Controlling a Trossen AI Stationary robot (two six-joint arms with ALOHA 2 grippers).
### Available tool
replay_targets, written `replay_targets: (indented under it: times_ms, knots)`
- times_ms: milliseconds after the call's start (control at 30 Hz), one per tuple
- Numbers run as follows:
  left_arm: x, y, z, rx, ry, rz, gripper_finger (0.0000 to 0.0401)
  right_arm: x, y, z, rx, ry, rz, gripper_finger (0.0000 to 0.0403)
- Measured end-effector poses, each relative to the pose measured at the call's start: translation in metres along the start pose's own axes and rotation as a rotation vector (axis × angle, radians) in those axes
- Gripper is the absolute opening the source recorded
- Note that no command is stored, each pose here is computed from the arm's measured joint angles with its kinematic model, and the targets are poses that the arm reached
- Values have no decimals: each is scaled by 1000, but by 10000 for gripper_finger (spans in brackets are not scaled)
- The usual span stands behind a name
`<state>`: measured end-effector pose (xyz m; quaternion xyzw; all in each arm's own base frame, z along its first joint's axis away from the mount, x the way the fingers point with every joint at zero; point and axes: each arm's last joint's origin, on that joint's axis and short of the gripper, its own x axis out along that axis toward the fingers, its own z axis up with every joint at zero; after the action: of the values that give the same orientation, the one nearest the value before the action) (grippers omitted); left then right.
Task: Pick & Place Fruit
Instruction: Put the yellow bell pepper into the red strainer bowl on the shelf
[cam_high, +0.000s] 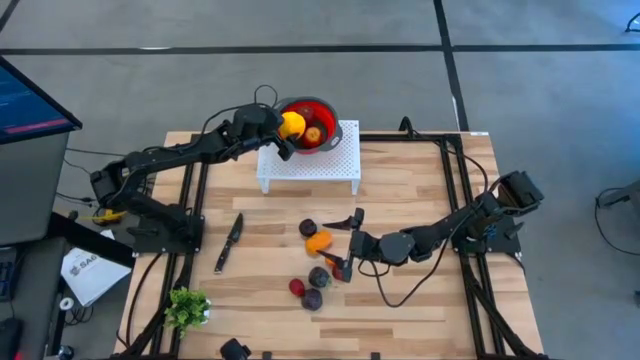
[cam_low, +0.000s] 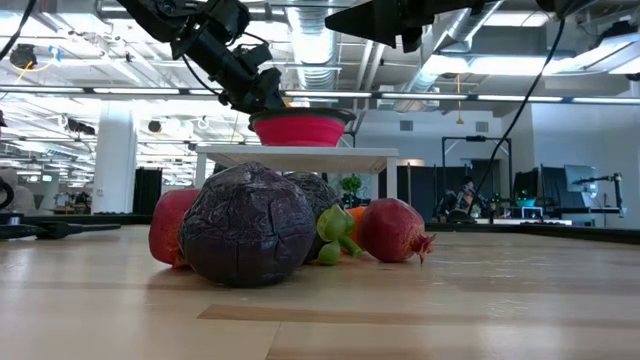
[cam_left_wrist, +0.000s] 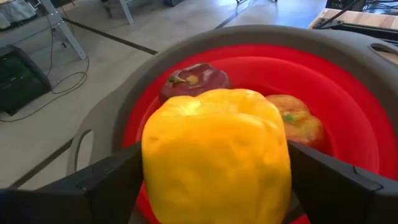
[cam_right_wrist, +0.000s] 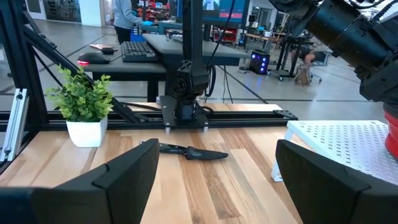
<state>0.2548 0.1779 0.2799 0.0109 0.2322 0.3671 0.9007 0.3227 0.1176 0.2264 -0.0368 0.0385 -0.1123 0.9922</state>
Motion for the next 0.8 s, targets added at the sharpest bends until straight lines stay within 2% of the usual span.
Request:
replay_targets:
  times_ms: [500, 800]
  knots:
    - [-1, 5, 1, -2, -12, 25, 362, 0, 0, 0, 0, 0, 0, 317]
    - [1, 12, 1, -62, -10, 33, 365, 0, 0, 0, 0, 0, -1, 317]
